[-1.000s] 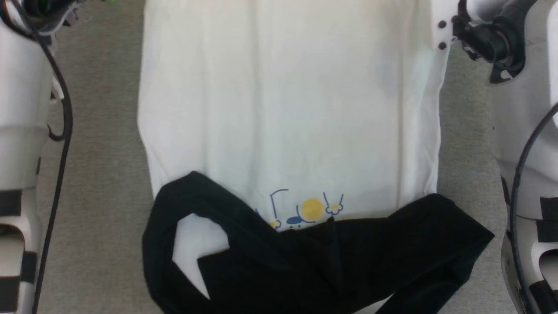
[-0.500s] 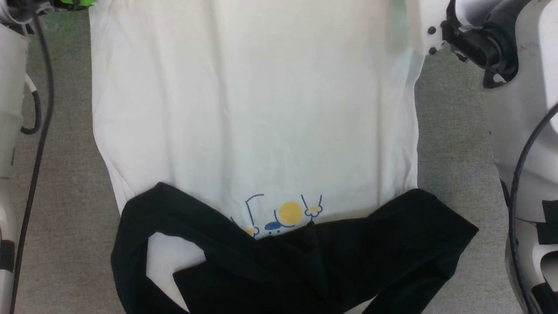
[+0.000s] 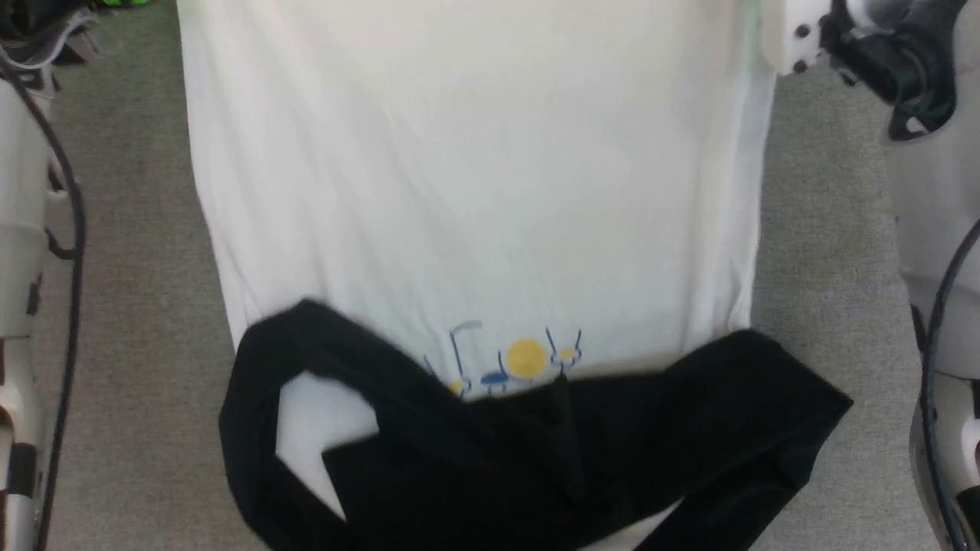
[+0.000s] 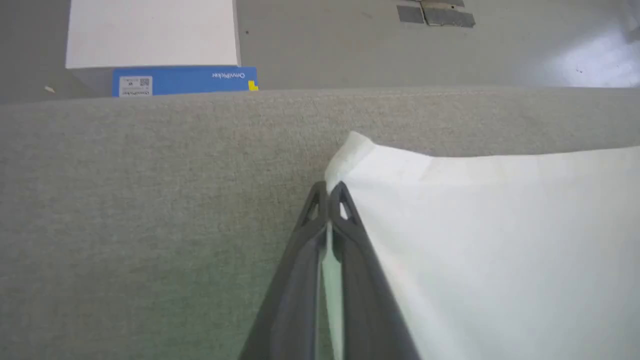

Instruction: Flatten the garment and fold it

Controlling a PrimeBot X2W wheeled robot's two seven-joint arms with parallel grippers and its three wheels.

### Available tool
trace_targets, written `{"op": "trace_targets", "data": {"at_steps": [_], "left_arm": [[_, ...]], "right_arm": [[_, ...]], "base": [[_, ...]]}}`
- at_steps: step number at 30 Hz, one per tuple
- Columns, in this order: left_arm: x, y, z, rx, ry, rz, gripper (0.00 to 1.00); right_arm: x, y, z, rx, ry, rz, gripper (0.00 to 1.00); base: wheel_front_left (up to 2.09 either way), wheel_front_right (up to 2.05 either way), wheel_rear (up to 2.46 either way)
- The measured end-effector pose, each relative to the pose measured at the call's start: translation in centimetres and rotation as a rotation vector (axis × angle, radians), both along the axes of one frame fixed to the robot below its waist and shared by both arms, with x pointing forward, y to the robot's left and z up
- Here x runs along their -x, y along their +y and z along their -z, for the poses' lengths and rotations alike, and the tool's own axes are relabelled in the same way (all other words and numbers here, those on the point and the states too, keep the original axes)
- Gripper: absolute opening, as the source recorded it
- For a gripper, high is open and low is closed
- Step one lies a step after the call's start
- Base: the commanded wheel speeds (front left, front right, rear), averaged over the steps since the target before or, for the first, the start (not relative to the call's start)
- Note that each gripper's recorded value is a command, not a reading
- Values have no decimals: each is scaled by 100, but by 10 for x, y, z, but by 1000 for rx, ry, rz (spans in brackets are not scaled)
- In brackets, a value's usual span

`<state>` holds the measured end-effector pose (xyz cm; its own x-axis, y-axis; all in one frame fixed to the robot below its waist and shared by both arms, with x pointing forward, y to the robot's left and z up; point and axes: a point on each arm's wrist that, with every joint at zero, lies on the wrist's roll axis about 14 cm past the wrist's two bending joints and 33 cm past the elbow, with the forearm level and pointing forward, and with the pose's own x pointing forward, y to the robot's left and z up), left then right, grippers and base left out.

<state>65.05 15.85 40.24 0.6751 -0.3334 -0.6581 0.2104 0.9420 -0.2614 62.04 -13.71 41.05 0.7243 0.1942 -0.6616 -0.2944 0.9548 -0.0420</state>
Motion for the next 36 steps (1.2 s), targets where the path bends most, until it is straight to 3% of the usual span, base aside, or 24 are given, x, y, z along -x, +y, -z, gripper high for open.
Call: {"op": "trace_targets", "data": {"at_steps": [11,18,26,36], "left_arm": [[-36,33,-93,-63,-428,-71,0],[-28,32,-104,-33,-447,-80,0],[32,8,-101,81,-463,-39,0],[132,-1,-121,181,-511,-26,0]], "right_arm": [[-47,5,-85,-23,-315,19,0],[-45,15,-97,-45,-354,-1,0],[7,16,-84,-98,-290,-30,0],[95,6,-94,-221,-243,-9,0]], "base": [[0,0,0],[0,0,0],[0,0,0],[0,0,0]]}}
